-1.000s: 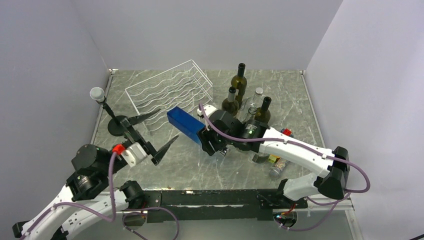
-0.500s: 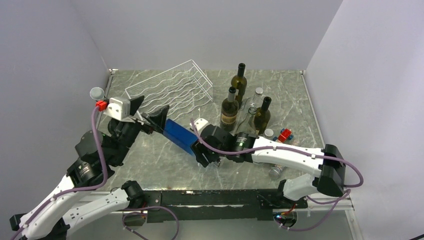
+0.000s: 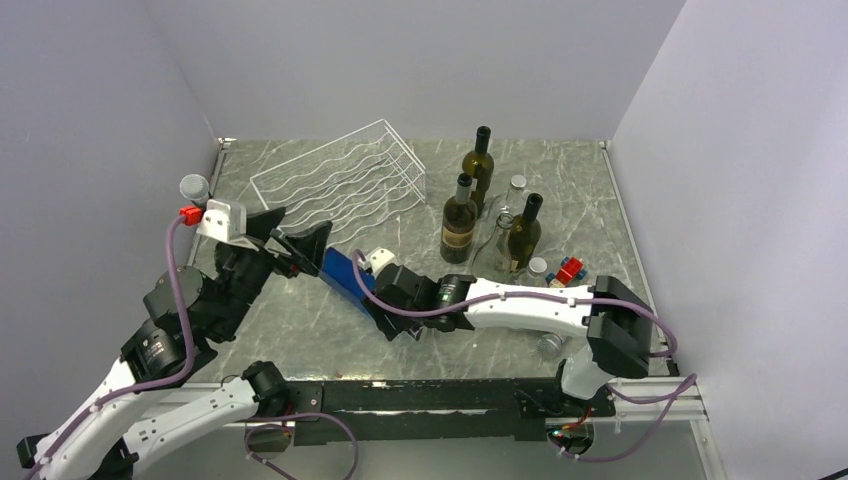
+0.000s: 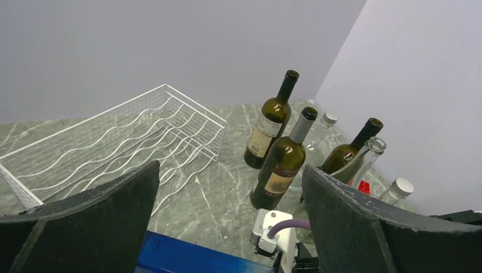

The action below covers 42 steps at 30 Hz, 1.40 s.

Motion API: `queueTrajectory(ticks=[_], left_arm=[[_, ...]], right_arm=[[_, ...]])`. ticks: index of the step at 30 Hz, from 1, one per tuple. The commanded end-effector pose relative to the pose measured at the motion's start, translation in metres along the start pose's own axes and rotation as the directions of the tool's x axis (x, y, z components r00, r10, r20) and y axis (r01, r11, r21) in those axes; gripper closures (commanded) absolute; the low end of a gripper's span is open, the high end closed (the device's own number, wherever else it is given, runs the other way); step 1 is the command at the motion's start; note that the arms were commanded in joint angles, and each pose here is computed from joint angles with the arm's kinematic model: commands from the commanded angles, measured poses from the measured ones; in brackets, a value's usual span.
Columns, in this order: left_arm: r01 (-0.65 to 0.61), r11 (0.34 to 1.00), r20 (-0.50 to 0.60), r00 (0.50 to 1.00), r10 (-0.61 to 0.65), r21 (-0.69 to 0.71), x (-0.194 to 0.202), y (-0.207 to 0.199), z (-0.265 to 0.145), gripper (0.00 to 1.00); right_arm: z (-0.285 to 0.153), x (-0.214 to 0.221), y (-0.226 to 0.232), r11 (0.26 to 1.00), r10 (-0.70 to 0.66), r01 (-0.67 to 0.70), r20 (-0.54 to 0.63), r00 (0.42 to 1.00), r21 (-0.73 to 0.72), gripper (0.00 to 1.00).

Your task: Put the wine bottle on the wine rack

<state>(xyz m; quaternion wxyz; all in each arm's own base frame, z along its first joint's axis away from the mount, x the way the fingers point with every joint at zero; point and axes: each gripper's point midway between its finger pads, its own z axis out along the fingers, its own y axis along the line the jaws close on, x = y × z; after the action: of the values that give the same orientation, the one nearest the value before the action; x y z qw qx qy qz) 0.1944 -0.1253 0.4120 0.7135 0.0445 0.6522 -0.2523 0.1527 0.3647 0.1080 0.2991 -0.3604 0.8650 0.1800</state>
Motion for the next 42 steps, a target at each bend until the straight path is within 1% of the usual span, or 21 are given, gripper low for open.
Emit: queueTrajectory(ticks=[1,6,8,12,21,23,34,42], left_arm=[[0.038,0.999,0.023,0.999,-0.037,-0.021,-0.016,0.004,-0.006,0.01],[0.009,0.998,-0.012,1.0,-0.01,-0.06,-0.011,0.013,-0.011,0.01],[0.01,0.999,-0.012,1.0,-0.011,-0.048,-0.01,0.012,-0.012,0.01],[0.015,0.999,-0.006,1.0,-0.015,-0.032,-0.01,0.011,-0.015,0.01],[0.009,0.999,-0.015,1.0,-0.01,-0.039,-0.007,0.014,-0.018,0.01],[0.012,0.999,-0.015,1.0,-0.012,-0.036,-0.007,0.013,-0.018,0.01],[0.018,1.0,-0.036,0.999,-0.019,-0.015,-0.004,0.007,-0.016,0.01],[0.027,1.0,-0.034,0.999,-0.026,0.012,-0.008,0.001,-0.014,0.01]], right_arm=[[-0.011,-0.1,0.018,0.994,0.108,-0.094,0.349,0.931,-0.057,1.0],[0.006,-0.103,0.019,0.994,0.109,-0.101,0.378,0.919,-0.041,1.0],[0.01,-0.105,0.018,0.995,0.1,-0.096,0.385,0.918,-0.03,1.0],[0.01,-0.12,0.02,0.995,0.096,-0.092,0.442,0.892,-0.031,1.0],[0.029,-0.139,0.024,0.996,0.083,-0.089,0.481,0.873,-0.011,1.0],[0.035,-0.143,0.025,0.996,0.085,-0.093,0.497,0.864,-0.008,1.0],[0.057,-0.167,0.022,0.99,0.112,-0.14,0.624,0.774,-0.004,1.0],[0.081,-0.187,0.02,0.987,0.121,-0.161,0.647,0.752,0.003,1.0]])
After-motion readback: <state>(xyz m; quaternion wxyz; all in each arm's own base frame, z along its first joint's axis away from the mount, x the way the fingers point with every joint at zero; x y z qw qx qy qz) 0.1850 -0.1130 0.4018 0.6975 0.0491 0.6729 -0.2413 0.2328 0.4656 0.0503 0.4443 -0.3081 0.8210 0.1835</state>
